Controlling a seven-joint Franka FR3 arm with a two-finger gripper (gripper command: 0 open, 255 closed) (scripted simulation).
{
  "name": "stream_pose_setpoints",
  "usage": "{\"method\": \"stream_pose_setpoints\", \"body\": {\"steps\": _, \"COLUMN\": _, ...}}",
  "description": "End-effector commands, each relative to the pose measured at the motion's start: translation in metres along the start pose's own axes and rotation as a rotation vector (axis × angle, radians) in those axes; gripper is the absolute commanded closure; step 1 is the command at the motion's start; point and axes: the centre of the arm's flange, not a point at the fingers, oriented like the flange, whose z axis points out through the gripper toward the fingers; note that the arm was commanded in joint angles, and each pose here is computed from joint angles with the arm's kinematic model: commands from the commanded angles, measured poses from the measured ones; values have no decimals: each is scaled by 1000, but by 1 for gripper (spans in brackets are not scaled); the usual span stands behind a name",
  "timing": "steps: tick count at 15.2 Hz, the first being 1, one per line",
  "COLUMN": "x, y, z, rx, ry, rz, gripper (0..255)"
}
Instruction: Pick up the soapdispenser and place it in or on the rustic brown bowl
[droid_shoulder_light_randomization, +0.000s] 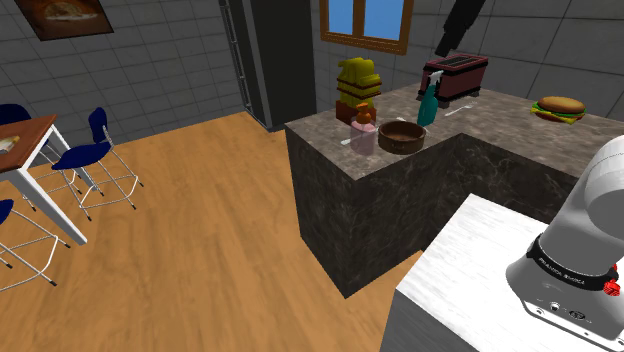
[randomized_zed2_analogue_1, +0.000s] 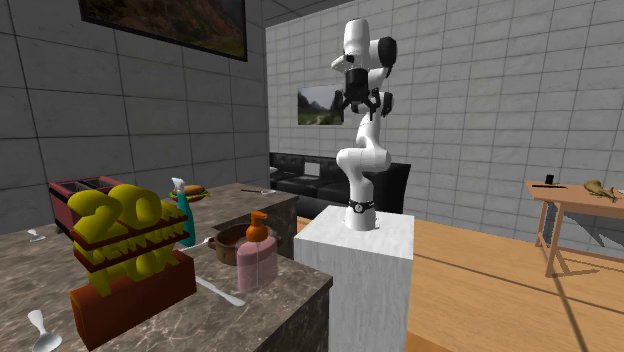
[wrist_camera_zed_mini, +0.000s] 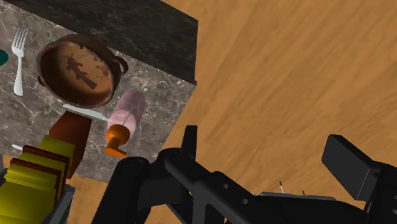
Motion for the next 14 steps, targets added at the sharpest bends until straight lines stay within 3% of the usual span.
{"method": "stream_pose_setpoints", "body": {"steps": 1, "x": 0, "y": 0, "z": 0, "rx": 0, "ry": 0, "rz": 0, "gripper": 0}}
{"method": "stream_pose_setpoints", "body": {"steps": 14, "x": 87, "y": 90, "z": 127, "rx": -10, "ry": -96, "rz": 46, "gripper": 0}}
